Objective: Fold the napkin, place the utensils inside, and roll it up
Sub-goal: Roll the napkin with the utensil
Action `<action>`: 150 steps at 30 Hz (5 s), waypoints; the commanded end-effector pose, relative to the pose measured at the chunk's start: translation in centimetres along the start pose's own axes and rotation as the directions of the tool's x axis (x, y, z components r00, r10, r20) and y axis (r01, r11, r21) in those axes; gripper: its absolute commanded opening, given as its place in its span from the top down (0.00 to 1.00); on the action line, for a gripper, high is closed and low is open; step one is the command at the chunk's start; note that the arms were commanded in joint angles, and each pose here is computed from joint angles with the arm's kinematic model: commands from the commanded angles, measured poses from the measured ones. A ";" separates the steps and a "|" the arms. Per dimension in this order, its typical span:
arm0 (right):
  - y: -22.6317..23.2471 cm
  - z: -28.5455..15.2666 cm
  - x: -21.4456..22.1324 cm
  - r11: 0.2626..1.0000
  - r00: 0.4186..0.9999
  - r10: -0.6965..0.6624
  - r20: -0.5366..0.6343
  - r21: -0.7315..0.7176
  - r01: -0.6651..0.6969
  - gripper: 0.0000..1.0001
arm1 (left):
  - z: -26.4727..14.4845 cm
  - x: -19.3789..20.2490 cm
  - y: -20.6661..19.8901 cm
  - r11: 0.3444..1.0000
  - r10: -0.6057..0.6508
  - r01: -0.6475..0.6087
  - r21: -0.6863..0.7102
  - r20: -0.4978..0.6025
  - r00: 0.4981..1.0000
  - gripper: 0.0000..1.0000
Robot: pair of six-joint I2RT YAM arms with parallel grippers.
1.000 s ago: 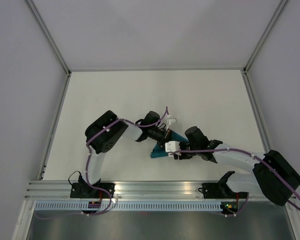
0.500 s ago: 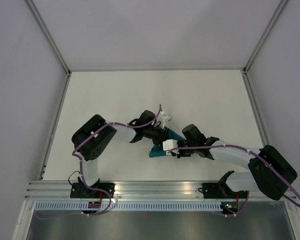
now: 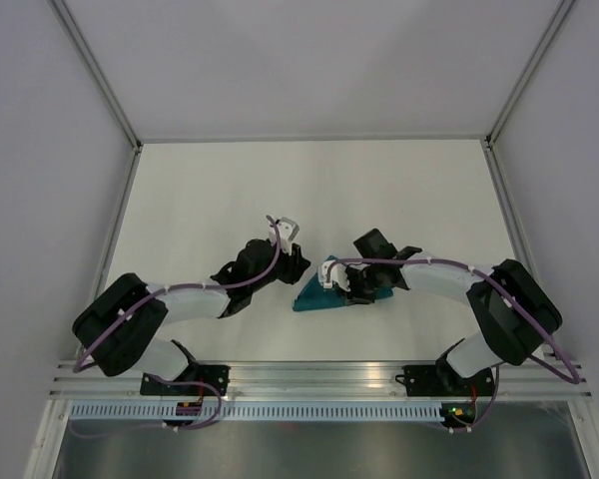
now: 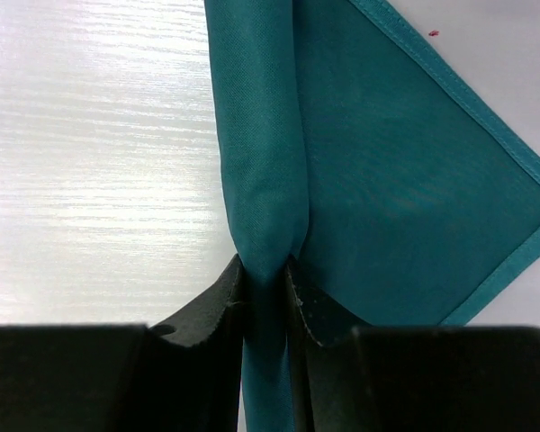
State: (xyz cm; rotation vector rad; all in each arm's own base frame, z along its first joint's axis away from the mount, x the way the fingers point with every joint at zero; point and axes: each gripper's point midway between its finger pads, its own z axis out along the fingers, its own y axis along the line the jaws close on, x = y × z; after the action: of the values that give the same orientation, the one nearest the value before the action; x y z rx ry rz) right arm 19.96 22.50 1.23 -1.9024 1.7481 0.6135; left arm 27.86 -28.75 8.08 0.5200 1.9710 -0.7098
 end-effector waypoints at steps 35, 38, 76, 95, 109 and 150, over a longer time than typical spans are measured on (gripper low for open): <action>1.9 0.6 4.6 0.832 0.914 0.360 -0.185 -0.380 -0.405 0.86 | 1.6 6.0 -11.5 0.593 0.798 -0.804 -0.044 0.168 0.579 0.21; 1.8 0.7 4.7 0.828 0.912 0.363 -0.189 -0.383 -0.409 0.86 | 2.2 6.9 -11.5 0.567 0.816 -0.823 -0.023 0.153 0.558 0.21; -3.7 -5.6 -0.9 0.930 0.942 0.330 0.051 -0.189 -0.316 0.48 | 1.1 13.2 -10.5 0.825 0.407 -0.232 0.515 -0.256 0.877 0.98; -1.1 -5.7 0.2 0.985 0.994 -0.014 0.110 0.172 -0.005 0.41 | 0.5 15.6 -10.2 0.773 0.057 0.357 0.524 -0.619 0.783 0.98; 0.8 -2.4 -0.3 0.978 0.992 -0.108 0.063 0.187 0.094 0.45 | 1.4 15.2 -9.2 0.744 -0.038 0.478 0.467 -0.685 0.728 0.98; 4.5 -0.3 2.0 0.998 0.996 -0.055 -0.075 -0.021 0.054 0.85 | 3.1 5.3 -6.0 0.895 -0.066 0.231 0.382 -0.397 0.915 0.54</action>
State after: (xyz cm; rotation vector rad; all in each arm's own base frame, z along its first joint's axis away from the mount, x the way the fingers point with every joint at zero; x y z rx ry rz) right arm 18.00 22.30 1.49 -1.9278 1.5995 0.4527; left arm 21.05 -36.22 3.15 0.8764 2.2774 -1.4505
